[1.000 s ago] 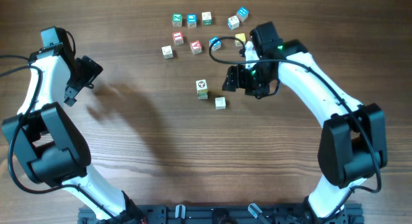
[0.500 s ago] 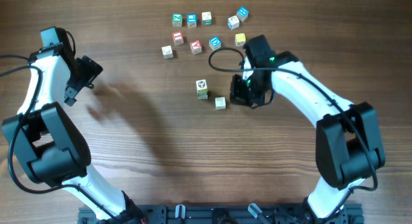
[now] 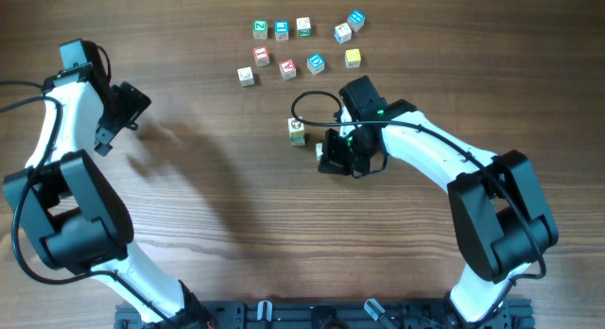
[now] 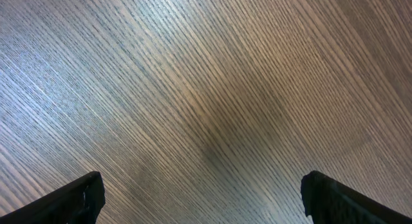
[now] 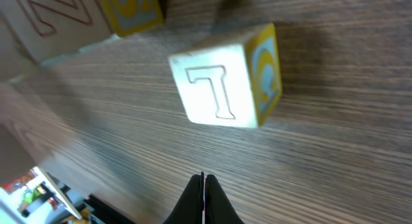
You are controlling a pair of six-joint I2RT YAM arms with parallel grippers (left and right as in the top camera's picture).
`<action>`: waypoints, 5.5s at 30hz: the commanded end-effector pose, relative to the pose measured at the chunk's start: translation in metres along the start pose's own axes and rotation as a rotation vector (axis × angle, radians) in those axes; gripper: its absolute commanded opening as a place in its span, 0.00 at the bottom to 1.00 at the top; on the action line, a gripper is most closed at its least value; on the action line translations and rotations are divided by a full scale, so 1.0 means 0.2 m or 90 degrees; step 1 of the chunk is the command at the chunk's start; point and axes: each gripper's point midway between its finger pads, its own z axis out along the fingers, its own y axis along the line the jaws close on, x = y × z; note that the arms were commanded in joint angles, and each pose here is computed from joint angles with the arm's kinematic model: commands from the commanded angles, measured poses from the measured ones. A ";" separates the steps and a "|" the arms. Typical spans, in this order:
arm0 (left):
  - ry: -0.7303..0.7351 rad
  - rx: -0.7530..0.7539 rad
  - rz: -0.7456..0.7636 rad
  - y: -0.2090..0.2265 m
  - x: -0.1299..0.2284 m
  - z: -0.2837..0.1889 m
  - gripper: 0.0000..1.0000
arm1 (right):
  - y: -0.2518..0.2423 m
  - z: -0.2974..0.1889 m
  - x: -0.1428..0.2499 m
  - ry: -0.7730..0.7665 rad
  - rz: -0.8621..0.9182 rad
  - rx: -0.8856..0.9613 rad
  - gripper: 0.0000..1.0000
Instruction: Form a tower
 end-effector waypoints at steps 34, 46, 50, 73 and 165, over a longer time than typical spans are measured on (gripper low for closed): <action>-0.019 0.005 -0.007 0.00 -0.04 -0.05 1.00 | -0.02 0.07 -0.15 -0.107 0.045 0.047 0.04; -0.019 0.005 -0.007 0.00 -0.04 -0.05 1.00 | -0.11 -0.01 -0.28 -0.147 0.085 0.048 0.04; -0.019 0.005 -0.007 0.00 -0.04 -0.05 1.00 | -0.20 -0.06 -0.34 -0.160 0.116 0.050 0.04; -0.019 0.005 -0.007 0.00 -0.04 -0.05 1.00 | -0.24 -0.43 -0.44 -0.265 0.054 0.180 0.59; -0.019 0.005 -0.006 0.00 -0.04 -0.05 1.00 | -0.29 -0.25 -0.50 -0.282 -0.120 0.348 0.98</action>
